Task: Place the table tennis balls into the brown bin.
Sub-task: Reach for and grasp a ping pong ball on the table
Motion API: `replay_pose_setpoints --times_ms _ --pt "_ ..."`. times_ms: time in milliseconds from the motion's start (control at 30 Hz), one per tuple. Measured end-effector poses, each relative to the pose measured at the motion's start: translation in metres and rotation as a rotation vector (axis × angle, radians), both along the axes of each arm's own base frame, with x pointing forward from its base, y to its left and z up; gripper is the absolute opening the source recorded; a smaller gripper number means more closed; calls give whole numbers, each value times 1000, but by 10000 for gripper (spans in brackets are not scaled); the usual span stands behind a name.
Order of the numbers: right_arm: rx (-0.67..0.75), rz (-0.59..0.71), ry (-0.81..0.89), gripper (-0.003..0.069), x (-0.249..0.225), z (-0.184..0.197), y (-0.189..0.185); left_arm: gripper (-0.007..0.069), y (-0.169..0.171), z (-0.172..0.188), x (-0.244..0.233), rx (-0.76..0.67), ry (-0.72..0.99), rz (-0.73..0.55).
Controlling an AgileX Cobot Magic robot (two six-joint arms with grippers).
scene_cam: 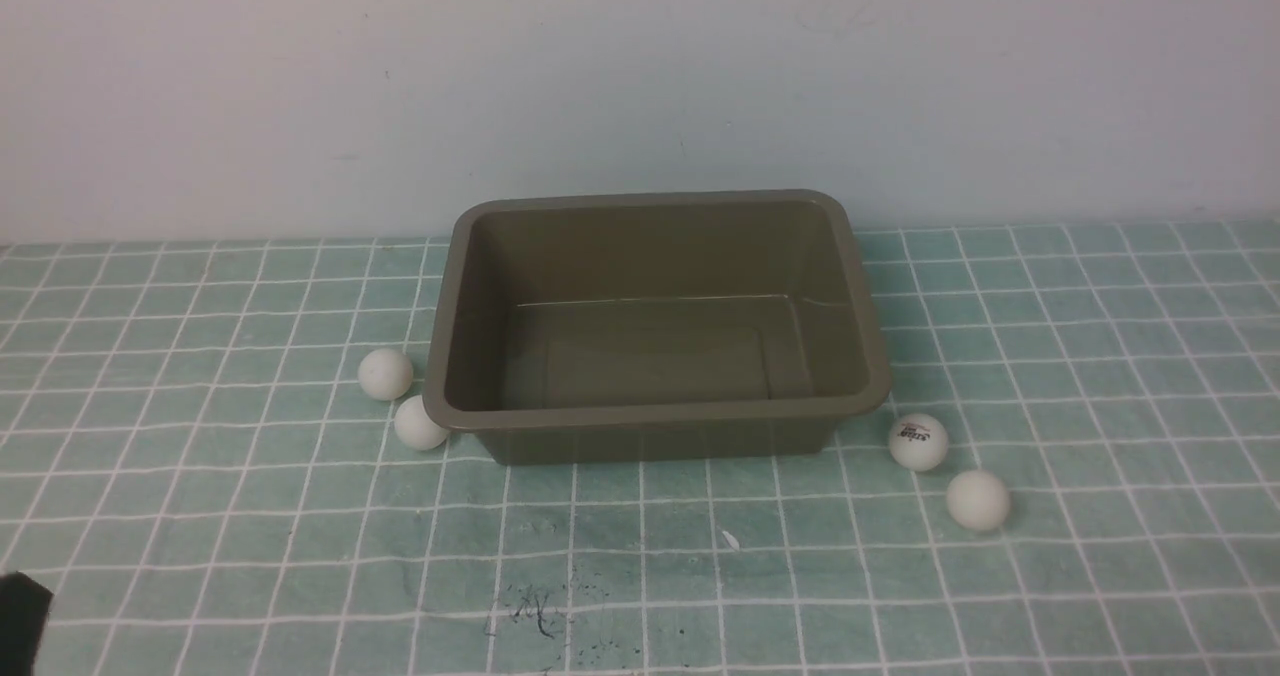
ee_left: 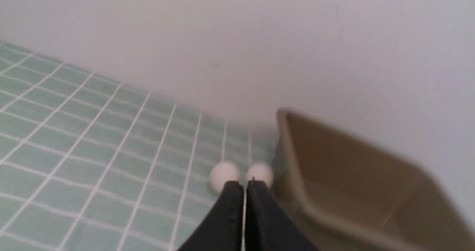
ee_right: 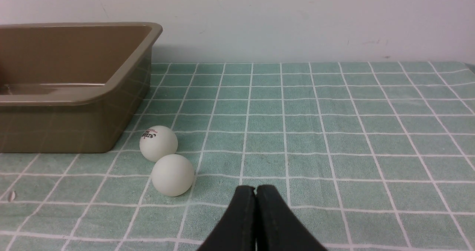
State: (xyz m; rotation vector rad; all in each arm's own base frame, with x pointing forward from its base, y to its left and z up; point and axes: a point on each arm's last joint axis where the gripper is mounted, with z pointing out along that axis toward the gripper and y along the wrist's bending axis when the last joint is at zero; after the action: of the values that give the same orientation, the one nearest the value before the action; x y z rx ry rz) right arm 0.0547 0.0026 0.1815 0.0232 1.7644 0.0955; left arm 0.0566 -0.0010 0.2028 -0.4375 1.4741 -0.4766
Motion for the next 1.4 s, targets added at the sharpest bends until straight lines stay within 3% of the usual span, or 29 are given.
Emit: replay_pose_setpoints --times_ms 133,200,333,367,467,533,567,600,633,700,800,833,900,1100,1267,1400 --pt "1 0 0 -15 0 0 0 -5 17 17 -4 -319 -210 138" --pt "1 0 0 -15 0 0 0 -5 24 25 -8 -395 -300 194" --pt "129 -1 -32 -15 1 3 2 -5 20 61 -15 -328 -389 154" --pt "323 -7 -95 -15 1 10 3 -5 13 87 -17 -214 -384 101" --pt "656 -29 -199 -15 2 22 2 -5 -1 123 -1 -8 -164 -18" --pt "774 -42 -243 -15 1 26 -1 -5 -9 135 22 104 95 -98" --pt "791 -45 -254 -15 1 27 -1 -5 -10 136 31 133 184 -121" --pt "812 -50 -276 -15 1 28 -2 -5 -13 134 52 189 395 -173" --pt "814 -51 -283 -15 1 29 -3 -5 -13 135 55 195 405 -173" --pt "839 -61 -325 -15 1 32 -5 -5 -14 113 96 266 791 -277" --pt "831 -49 -293 -15 1 33 -3 -5 -15 86 130 306 1031 -367" --pt "828 -44 -285 -15 1 33 -2 -5 -15 84 132 311 1041 -374" --pt "733 13 -143 -15 2 46 6 -5 -18 59 161 314 1139 -439" --pt "301 74 335 -15 40 97 19 -5 -27 34 218 335 1130 -563" --pt "156 62 622 1 99 110 21 -5 -34 30 240 373 1124 -604" --pt "93 93 776 69 149 102 28 -5 -38 30 249 392 1089 -595"
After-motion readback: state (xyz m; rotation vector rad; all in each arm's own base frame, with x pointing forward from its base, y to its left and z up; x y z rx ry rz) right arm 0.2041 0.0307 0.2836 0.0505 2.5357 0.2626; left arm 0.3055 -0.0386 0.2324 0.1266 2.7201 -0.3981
